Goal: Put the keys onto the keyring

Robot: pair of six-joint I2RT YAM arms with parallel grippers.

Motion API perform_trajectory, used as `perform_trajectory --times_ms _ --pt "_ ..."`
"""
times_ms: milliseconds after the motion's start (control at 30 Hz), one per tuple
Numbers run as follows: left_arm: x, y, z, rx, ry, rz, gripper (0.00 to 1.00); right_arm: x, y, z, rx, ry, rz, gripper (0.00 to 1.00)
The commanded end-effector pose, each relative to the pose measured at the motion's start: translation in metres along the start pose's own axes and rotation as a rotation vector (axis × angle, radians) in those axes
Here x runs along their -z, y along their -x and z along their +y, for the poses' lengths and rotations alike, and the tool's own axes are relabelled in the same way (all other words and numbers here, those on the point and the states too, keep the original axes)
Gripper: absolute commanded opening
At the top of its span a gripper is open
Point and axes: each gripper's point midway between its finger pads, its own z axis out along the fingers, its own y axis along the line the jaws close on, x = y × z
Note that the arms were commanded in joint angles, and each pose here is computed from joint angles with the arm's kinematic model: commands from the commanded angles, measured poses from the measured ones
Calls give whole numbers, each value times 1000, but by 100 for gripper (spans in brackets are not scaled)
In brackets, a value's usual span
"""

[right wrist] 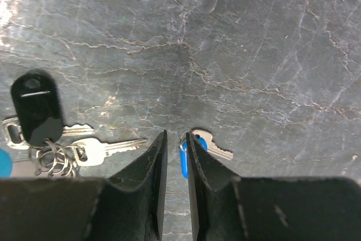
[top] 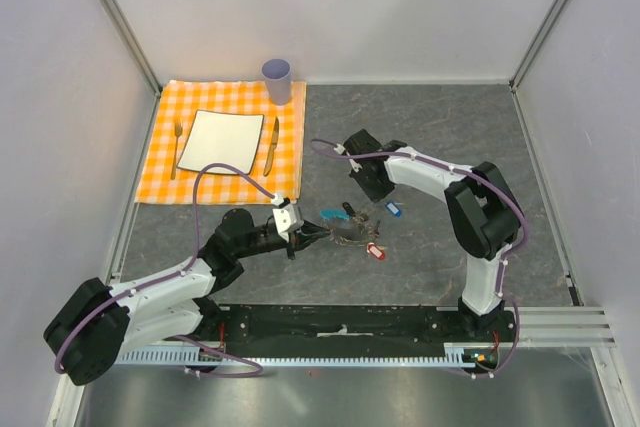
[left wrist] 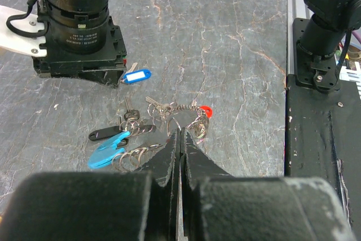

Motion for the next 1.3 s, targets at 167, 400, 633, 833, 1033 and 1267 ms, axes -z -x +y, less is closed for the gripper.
perform_trajectory --times_ms 167,400,633,833,1033,1267 --pt "-4 28 4 -39 5 -74 2 2 2 -11 68 -130 69 27" --pt "-4 28 3 -37 2 -75 2 -4 -2 -6 97 -135 99 26" --pt "-4 28 3 -35 0 -73 2 -7 -10 -7 123 -164 143 26" --pt "-5 28 3 -36 -3 -75 2 -8 -9 -5 138 -177 148 24" --pt "-5 28 2 -33 -6 -75 2 -10 -7 -5 149 -190 146 21" --pt "-7 26 2 -26 -14 -71 2 -10 -2 -5 163 -214 139 14"
